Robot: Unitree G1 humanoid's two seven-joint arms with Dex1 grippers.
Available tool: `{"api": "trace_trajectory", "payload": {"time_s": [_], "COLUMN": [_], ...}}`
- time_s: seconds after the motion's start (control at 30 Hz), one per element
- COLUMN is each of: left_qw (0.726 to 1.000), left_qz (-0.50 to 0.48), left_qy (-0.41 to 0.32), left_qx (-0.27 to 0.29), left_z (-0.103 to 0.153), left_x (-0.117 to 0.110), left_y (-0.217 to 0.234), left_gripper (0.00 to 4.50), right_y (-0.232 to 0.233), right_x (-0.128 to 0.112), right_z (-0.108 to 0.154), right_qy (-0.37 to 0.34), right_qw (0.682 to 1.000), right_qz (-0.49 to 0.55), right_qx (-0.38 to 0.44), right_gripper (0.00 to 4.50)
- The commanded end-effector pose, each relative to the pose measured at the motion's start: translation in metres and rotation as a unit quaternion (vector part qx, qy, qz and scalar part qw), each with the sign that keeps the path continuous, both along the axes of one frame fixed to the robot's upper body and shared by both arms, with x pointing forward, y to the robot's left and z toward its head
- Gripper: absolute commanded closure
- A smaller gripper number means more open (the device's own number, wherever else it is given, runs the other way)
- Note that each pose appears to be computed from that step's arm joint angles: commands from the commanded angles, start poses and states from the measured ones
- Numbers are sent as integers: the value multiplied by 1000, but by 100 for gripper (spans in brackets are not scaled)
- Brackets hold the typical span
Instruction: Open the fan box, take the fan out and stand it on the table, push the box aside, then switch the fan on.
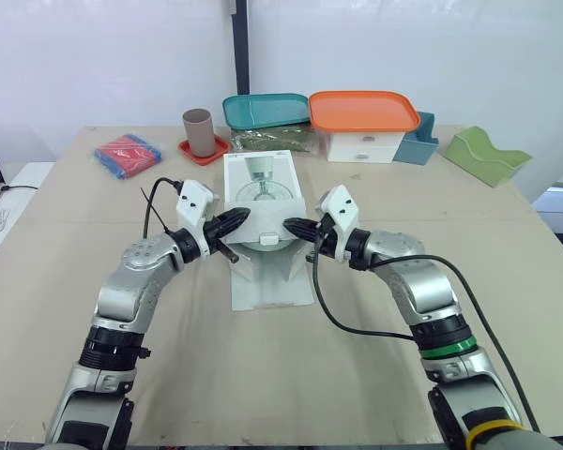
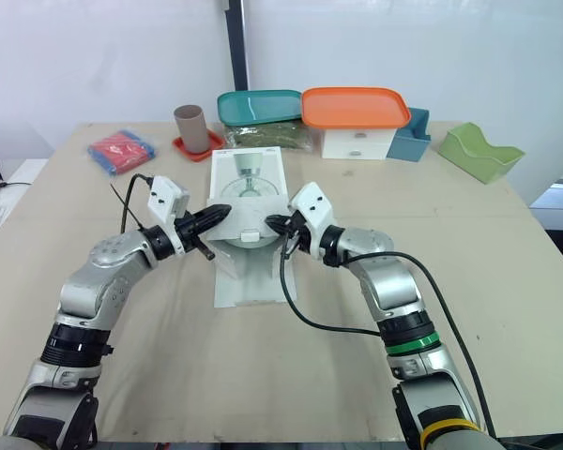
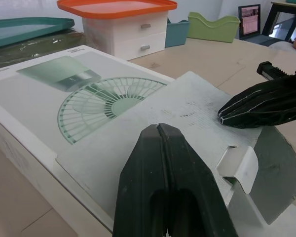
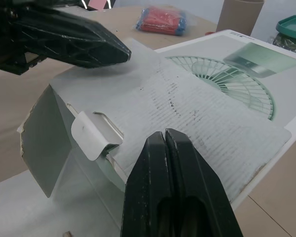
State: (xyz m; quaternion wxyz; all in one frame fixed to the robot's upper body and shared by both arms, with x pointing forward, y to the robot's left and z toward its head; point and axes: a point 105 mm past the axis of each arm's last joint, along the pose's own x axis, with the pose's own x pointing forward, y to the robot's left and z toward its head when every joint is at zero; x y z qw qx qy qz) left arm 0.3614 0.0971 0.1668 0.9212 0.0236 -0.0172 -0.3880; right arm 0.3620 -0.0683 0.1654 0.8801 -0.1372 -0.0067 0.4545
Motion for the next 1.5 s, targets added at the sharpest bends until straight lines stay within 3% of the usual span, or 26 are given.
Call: {"api": "trace_trajectory", "payload": {"time_s": [0.03, 0.27, 0.5, 0.67, 1.13, 1.5], "left_qw": [1000, 1000, 1000, 1000, 1000, 1000], "left_qz": [6, 10, 8, 6, 6, 4], "left_qy": [9, 22, 25, 27, 28, 29], "left_qx": [1, 6, 6, 5, 8, 9], "left_z": [1, -4, -6, -6, -6, -7], "left_x": [2, 3, 3, 3, 3, 1], "left_y": [0, 3, 0, -3, -1, -2], "left_gripper": [450, 450, 450, 450, 450, 450], "right_y": [1, 7, 21, 19, -31, -66], "right_x": [-3, -23, -41, -39, -42, -12], "right_z": [15, 34, 16, -4, -12, -17], "right_qy": [-25, -37, 9, 31, 84, 55], "right_qw": [1000, 997, 996, 997, 990, 986], "right_qz": [2, 64, 84, 63, 17, -82], "right_qx": [10, 30, -3, -41, -112, -133], "right_gripper": [447, 447, 447, 447, 447, 447]}}
